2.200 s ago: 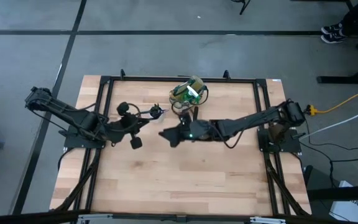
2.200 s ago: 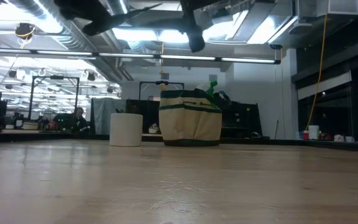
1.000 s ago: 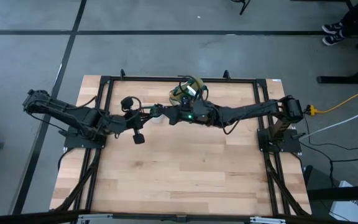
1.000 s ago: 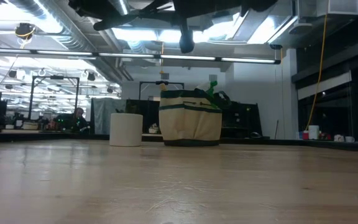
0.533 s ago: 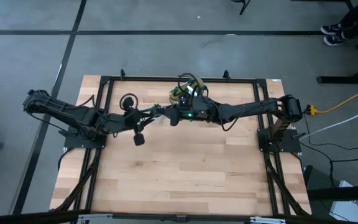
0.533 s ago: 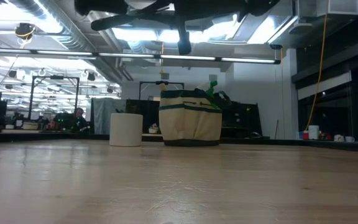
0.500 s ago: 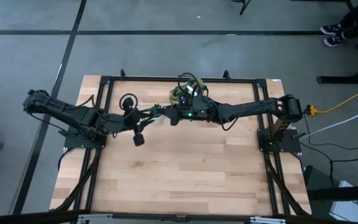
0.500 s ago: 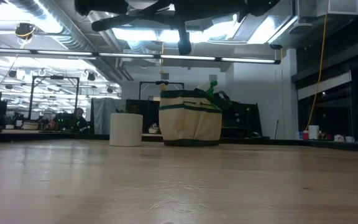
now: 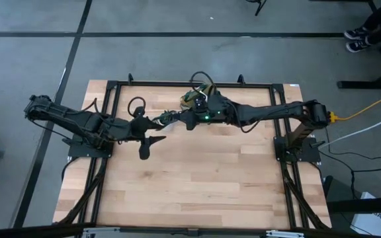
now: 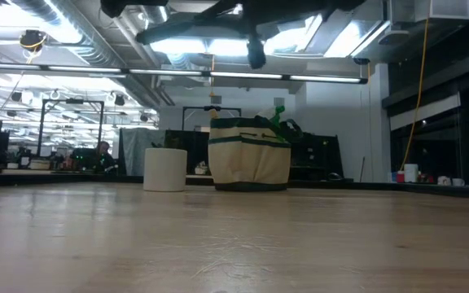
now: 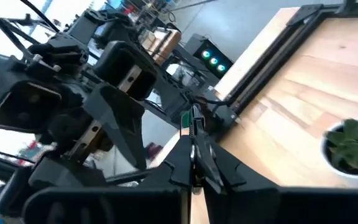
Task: Pick & Place Garden tools in Gardening bag
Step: Put the shear scissors into the gardening bag
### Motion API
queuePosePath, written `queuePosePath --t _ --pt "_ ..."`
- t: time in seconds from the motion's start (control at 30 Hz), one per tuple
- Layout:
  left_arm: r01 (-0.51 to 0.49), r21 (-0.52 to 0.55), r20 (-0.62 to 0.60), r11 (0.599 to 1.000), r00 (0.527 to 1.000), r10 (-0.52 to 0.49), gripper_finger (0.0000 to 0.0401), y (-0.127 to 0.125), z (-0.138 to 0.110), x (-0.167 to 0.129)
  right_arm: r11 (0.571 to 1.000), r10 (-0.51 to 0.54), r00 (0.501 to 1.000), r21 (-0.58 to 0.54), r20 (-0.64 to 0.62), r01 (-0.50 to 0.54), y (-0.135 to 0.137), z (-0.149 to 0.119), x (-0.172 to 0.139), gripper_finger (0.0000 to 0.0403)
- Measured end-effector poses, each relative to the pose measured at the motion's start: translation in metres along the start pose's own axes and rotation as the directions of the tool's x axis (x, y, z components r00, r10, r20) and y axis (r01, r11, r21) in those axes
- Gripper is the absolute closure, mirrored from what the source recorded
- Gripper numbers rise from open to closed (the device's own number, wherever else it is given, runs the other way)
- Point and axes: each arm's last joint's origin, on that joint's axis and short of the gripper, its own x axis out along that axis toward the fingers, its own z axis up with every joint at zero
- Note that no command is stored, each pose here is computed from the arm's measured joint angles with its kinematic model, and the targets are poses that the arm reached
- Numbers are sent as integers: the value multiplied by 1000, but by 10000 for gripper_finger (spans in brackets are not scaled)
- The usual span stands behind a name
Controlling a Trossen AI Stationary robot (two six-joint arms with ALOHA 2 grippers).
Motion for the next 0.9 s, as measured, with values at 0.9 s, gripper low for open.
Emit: queuePosePath --t 0.9 --pt "-39 12 -12 999 999 39 221 2 -2 0 967 -237 971 -101 -23 234 7 61 -105 385"
